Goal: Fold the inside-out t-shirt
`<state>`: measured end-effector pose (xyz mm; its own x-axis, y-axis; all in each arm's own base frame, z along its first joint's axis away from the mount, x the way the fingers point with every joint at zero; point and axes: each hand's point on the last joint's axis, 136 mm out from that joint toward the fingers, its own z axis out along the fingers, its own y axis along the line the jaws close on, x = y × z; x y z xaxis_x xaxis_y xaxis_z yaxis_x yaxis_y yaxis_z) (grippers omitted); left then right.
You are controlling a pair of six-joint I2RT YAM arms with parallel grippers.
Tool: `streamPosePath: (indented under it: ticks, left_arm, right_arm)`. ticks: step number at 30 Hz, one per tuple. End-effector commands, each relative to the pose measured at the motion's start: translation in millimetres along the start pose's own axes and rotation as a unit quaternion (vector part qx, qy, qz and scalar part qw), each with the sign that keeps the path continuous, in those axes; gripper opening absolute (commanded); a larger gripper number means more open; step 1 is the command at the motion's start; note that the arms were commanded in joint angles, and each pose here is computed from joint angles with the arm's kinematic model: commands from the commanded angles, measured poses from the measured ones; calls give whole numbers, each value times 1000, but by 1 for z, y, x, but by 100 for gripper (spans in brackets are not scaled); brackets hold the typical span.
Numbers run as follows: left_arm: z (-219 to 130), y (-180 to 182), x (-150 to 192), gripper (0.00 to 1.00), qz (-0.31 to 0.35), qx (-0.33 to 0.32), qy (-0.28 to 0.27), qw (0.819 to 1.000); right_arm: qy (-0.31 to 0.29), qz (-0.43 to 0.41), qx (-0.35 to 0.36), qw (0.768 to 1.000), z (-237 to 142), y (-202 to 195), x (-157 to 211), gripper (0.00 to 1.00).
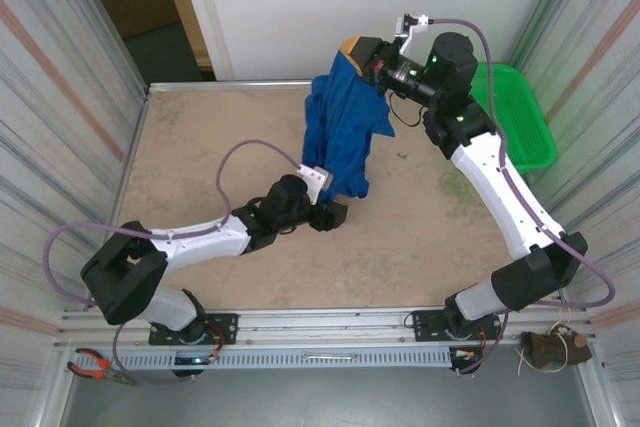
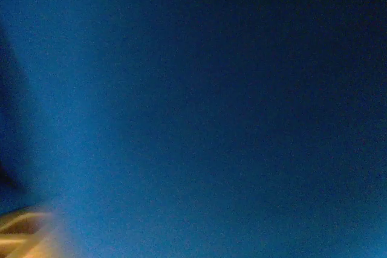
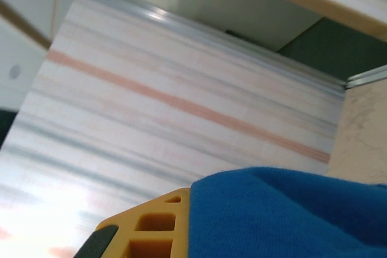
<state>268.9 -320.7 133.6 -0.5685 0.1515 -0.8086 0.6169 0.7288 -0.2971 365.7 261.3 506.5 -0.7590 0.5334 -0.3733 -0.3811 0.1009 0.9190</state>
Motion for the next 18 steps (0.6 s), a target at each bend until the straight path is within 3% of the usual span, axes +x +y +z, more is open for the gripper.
streamPosePath:
  ticks: [1, 6, 11, 18]
  left_arm:
    - [-25, 9, -21, 79, -16, -23, -46, 999]
    - [-78, 7, -73, 81, -3, -24, -126, 992]
    - [-119, 0, -130, 82, 5, -11, -193, 981]
    - [-109, 11, -160, 82, 16, -10, -195, 981]
  right_arm:
    - [75, -75, -99, 989, -17, 51, 14, 0]
    - [102, -61, -83, 989, -29, 2, 18, 0]
    - [100, -70, -75, 990, -30, -3, 21, 0]
    - [107, -70, -71, 989, -28, -2, 27, 0]
